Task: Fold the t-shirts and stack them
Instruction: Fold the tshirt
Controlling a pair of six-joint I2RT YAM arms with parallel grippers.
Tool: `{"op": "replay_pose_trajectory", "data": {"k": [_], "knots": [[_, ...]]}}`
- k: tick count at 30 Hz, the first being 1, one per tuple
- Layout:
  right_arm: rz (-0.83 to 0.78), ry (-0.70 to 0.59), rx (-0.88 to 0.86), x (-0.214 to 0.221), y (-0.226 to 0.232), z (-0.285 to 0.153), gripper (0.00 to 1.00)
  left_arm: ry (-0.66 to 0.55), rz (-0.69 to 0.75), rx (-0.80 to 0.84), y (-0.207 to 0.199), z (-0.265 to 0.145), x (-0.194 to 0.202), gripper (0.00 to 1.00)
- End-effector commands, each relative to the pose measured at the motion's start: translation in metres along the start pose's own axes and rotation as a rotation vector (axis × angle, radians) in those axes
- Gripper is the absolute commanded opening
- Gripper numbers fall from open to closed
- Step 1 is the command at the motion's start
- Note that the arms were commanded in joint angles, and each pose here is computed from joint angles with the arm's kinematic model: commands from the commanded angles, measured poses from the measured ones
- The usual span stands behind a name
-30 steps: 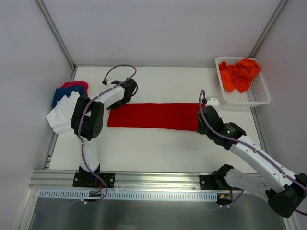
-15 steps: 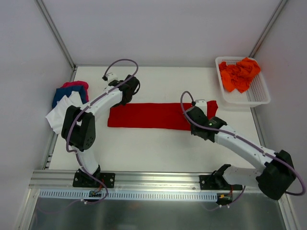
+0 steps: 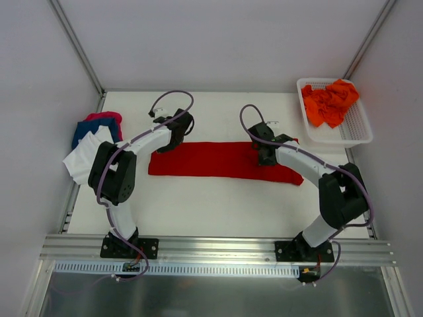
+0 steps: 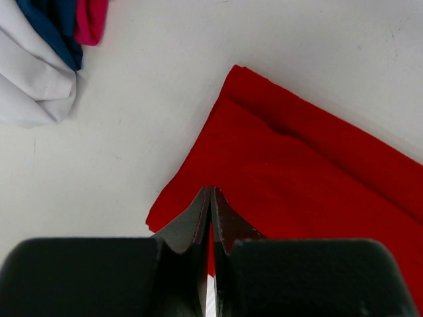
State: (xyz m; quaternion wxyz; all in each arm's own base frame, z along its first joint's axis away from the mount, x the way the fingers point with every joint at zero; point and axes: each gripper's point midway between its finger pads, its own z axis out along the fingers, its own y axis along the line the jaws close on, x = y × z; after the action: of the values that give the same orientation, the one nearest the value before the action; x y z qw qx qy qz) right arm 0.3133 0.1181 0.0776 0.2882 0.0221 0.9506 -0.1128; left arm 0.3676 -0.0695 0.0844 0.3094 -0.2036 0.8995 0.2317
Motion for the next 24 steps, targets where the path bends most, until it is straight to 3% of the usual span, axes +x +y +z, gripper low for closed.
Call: {"op": "replay_pose_trajectory", "data": {"k": [1, 12, 24], "knots": [[0.016, -0.010, -0.021, -0.020, 0.002, 0.006, 0.00, -0.010, 0.005, 0.057, -0.003, -0.001, -0.008, 0.00], [-0.006, 0.136, 0.012, -0.005, 0.004, 0.048, 0.00, 0.082, 0.051, 0.047, -0.003, 0.013, 0.027, 0.00], [-0.009, 0.199, 0.019, 0.004, 0.004, 0.068, 0.00, 0.225, 0.050, 0.022, 0.007, 0.022, 0.085, 0.00]]}}
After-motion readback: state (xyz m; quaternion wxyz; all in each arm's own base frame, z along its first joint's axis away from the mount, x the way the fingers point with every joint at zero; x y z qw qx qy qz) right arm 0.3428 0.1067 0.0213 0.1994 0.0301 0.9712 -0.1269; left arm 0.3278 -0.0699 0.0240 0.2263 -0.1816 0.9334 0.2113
